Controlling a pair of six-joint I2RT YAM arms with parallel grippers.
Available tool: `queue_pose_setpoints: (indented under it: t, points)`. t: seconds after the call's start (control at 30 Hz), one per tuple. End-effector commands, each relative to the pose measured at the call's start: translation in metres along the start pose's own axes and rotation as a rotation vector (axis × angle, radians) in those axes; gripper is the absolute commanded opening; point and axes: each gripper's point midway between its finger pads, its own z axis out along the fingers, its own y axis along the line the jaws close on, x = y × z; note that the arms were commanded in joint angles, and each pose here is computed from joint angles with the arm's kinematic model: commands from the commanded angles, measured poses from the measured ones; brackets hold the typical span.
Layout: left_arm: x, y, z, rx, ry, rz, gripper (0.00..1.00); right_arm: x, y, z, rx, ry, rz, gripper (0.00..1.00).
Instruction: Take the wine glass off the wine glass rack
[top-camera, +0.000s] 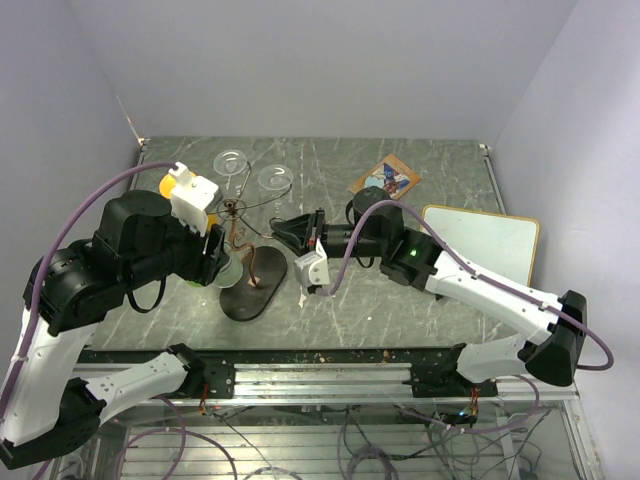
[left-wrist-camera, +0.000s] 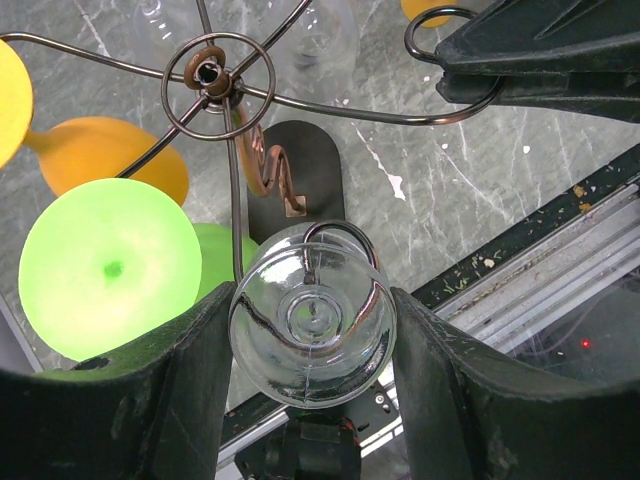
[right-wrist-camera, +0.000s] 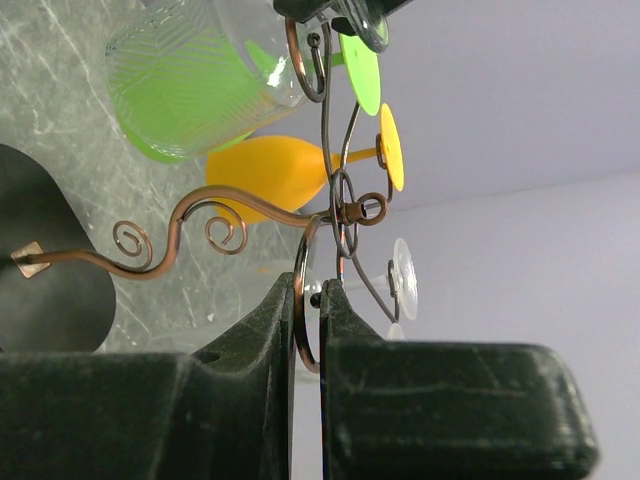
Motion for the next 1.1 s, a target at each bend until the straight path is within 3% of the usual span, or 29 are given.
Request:
queue_pose_setpoints:
  t: [0.0,0.2,0.37,0.63,1.07]
  points:
    - [-0.004,-0.004,-0.011,0.026,-0.032,-0.030,0.07,0.004,0.032,-0.010,-0.088,0.023,0.038,0.00]
    - [0.003,-0.017,-0.006,0.074,0.011,-0.095,0.07,0.002,0.035,-0.017,-0.085,0.033,0.022,0.00]
    - [0.011,-0.005,-0.004,0.004,0.049,-0.098,0.07,0.004,0.042,-0.019,-0.091,0.034,0.007,0.00]
    - [-0.008,-0.004,-0.007,0.017,-0.027,-0.044,0.07,0.002,0.042,-0.017,-0.109,0.027,0.006,0.00]
    - [-0.030,-0.011,0.011,0.049,-0.023,0.009,0.07,-0.002,0.045,-0.014,-0.128,0.008,-0.007,0.00]
